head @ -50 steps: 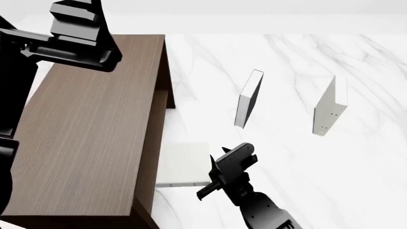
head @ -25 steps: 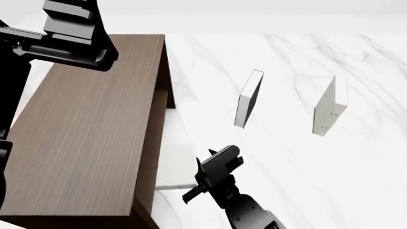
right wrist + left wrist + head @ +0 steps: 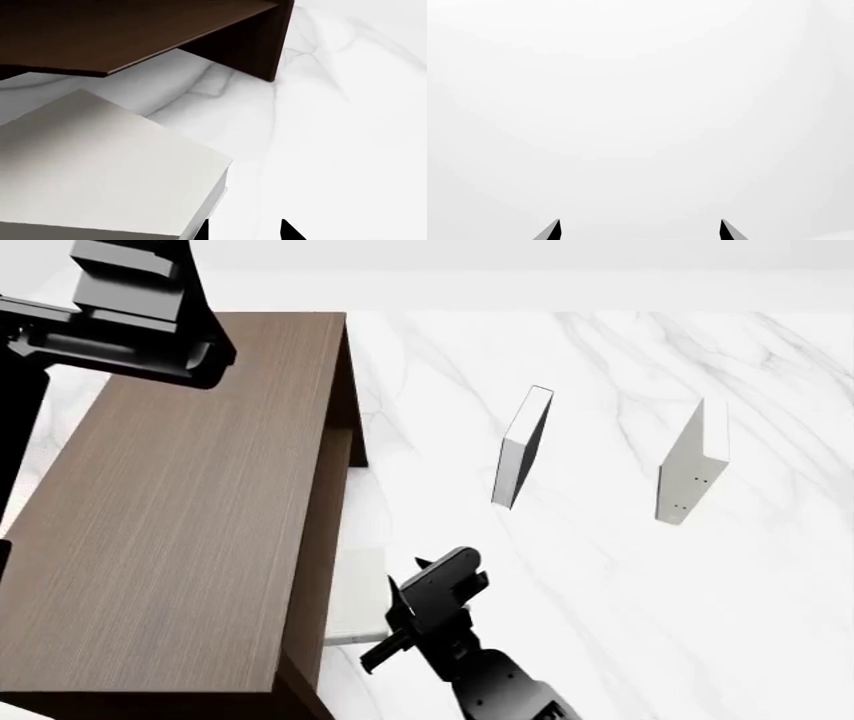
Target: Pick up the book on the right and place it under the cabinet shelf.
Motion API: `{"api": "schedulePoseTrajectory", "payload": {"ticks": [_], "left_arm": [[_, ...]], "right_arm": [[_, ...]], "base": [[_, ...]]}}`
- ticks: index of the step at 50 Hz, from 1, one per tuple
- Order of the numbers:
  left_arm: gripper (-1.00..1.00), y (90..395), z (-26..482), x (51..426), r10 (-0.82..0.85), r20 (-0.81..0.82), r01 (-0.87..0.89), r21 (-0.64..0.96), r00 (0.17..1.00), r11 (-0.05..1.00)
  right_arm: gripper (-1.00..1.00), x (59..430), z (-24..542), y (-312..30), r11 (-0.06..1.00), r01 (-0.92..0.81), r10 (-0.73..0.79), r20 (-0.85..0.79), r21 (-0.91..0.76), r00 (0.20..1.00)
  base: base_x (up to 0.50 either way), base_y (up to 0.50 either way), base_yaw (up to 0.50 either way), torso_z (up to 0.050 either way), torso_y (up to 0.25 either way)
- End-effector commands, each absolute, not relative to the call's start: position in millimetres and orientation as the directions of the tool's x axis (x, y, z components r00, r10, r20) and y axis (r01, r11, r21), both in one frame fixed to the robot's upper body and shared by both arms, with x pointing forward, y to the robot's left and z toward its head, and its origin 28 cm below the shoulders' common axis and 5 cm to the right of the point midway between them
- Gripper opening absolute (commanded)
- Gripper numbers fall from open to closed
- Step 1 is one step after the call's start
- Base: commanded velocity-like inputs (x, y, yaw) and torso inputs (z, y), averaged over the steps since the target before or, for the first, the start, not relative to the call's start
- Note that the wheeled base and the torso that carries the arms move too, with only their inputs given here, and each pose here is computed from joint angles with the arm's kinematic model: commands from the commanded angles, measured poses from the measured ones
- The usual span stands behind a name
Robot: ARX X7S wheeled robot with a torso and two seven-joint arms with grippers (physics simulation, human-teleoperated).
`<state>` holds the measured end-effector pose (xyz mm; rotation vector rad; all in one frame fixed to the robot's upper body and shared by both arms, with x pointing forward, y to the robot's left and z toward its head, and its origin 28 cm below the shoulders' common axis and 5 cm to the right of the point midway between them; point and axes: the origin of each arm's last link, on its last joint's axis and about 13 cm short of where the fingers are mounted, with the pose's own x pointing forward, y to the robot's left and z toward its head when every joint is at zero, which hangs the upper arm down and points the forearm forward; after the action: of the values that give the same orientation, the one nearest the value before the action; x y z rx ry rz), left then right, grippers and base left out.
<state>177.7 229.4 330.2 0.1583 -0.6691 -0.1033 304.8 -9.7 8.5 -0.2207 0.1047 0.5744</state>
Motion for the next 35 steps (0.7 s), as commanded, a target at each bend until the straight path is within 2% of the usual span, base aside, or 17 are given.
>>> {"api": "schedulePoseTrajectory", "payload": {"ticks": [1,12,35], "left_arm": [[1.0,230,332,176,-0.145,0.613,0.039,0.183,0.777,0.982],[1.0,231,335,175,-0.143,0.619,0.033,0.186,0.773,0.982],[1.0,232,335,175,-0.138,0.619,0.026,0.186,0.773,0.982]], "right_arm": [[1.0,281,-20,9,0.752,-0.65,0.593,-0.315,-0.113,0.741],[1.0,274,-25,16,0.743,-0.662,0.593,-0.366,-0.094,0.717],[1.0,271,-21,28,0.673,-0.738,0.678,-0.361,-0.044,0.64]], "base": [[0.01,0.0,0.01,-0.01,0.0],[0.0,0.0,0.01,-0.002,-0.006],[0.0,0.0,0.0,-0.001,-0.005]]}}
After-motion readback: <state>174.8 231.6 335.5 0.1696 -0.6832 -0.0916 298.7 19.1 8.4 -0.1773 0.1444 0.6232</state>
